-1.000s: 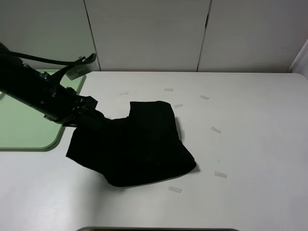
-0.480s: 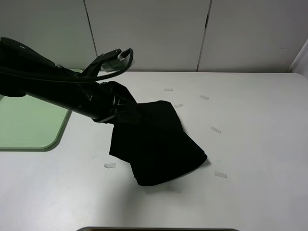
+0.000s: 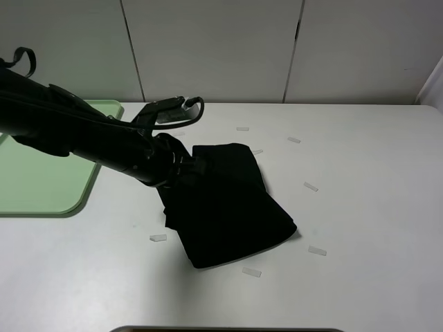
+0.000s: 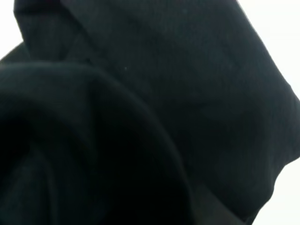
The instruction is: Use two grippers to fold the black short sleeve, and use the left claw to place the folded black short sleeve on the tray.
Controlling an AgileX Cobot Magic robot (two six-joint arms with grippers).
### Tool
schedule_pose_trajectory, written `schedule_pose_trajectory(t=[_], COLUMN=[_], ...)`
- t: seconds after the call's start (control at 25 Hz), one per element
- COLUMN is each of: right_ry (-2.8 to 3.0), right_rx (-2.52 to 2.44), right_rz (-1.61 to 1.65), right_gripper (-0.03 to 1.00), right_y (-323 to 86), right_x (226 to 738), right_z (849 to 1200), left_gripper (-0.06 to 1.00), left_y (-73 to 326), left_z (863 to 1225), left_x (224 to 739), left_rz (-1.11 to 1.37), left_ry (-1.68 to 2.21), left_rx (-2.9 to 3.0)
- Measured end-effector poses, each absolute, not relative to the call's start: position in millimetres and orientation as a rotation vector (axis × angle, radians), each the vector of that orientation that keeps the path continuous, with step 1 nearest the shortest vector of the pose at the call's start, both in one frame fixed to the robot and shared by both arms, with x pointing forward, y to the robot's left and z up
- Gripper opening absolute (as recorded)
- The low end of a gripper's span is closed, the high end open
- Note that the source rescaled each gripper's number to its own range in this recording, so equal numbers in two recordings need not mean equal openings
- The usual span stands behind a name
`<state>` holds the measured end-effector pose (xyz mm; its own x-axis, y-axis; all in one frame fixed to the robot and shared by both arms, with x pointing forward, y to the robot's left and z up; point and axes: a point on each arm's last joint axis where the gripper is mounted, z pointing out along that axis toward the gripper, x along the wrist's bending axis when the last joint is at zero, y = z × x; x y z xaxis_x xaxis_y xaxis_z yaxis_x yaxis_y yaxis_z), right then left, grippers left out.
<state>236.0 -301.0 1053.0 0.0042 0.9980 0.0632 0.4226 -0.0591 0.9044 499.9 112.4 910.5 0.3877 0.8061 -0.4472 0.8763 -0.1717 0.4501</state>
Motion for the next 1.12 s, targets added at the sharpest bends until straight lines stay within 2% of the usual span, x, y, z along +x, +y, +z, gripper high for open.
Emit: schedule_pose_trajectory(t=[0.64, 0.8, 1.12], right_ry=[1.501, 1.501, 1.501], right_rx=[1.57, 1.57, 1.57], right_rz=[1.025, 1.025, 1.025], right_gripper=[1.0, 1.0, 1.0], right_y=[-301, -301, -301], right_x=[236, 236, 236], right_z=[1053, 1053, 1053], left_gripper=[0.1, 0.2, 0.53], left_y=[82, 73, 71], left_z=[925, 928, 928], left_x=[504, 500, 499], left_rz=[-0.172, -0.138, -0.103], left_ry=[1.348, 1.252, 1.176], left_rx=[1.893, 1.918, 1.958])
